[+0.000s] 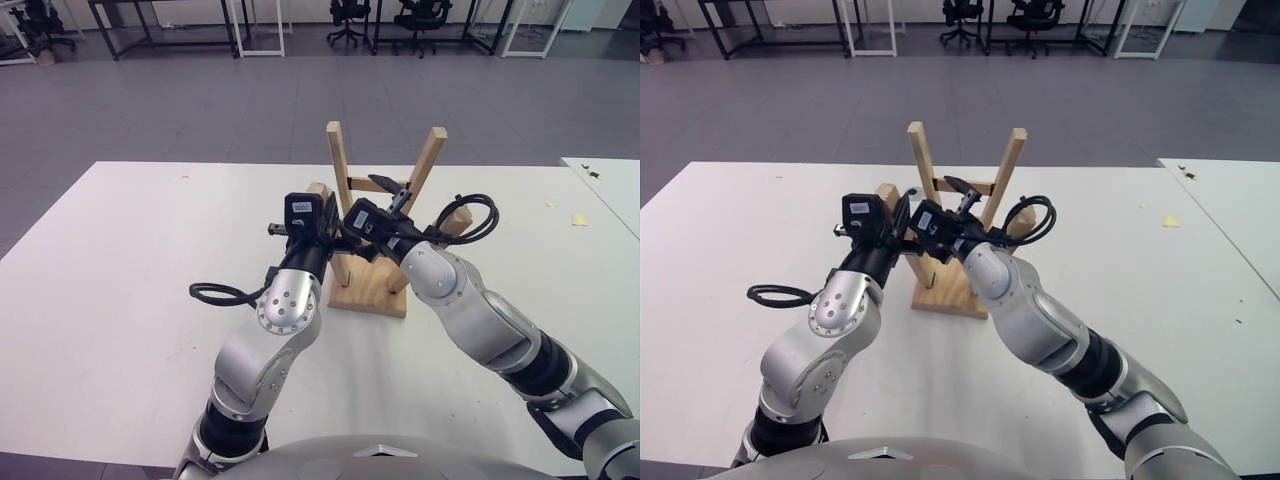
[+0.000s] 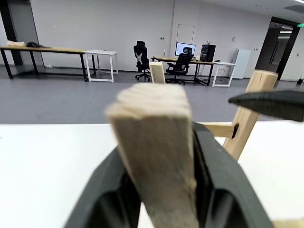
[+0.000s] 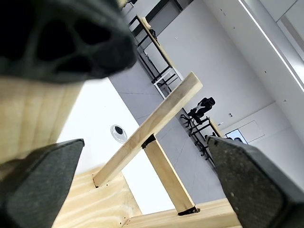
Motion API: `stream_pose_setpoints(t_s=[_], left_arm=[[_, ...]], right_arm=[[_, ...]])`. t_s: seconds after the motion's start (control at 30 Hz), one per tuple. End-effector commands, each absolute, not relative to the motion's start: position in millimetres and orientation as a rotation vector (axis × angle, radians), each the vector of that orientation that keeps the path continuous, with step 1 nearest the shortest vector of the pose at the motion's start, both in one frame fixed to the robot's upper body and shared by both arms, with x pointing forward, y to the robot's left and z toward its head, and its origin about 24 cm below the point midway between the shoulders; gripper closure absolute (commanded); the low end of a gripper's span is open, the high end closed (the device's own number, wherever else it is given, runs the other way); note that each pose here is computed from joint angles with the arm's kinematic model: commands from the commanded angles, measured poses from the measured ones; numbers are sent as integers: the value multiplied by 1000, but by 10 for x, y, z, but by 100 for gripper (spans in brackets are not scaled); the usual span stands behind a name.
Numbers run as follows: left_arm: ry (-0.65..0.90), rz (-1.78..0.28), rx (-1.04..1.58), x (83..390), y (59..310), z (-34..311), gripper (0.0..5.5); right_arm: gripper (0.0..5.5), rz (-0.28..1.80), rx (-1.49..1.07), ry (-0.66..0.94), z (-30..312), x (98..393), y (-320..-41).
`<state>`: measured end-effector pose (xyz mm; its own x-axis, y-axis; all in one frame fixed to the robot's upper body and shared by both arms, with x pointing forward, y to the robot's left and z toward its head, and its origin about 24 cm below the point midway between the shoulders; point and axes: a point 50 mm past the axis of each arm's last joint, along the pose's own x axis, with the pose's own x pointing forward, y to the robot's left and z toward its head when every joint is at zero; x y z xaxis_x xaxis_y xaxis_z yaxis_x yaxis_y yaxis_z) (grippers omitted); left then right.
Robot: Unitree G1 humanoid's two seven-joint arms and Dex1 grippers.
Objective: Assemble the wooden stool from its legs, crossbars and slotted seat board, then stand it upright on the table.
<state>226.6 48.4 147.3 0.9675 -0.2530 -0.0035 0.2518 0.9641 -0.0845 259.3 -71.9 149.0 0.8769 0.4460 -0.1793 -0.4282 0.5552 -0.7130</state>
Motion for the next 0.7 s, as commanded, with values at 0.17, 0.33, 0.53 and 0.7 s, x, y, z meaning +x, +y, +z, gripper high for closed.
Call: stream_pose_setpoints(t_s=[0.17,0.33,0.53,0.7], left_arm=[[-315,-432,-282,2203,762,2077,270],[-539,-463,-323,2445,1133,2673,180],[-354,-623,-254,2723,1192,2608,180],[-55,-674,-327,2697,964,1908,180]], right_arm=[[67,382,-812,-89,1904,2749,-884],[67,352,-709,-308,2530,2778,-941],[67,388,-229,-327,3032,2774,-1718],[67,571,87,97,1986,2567,-1893]])
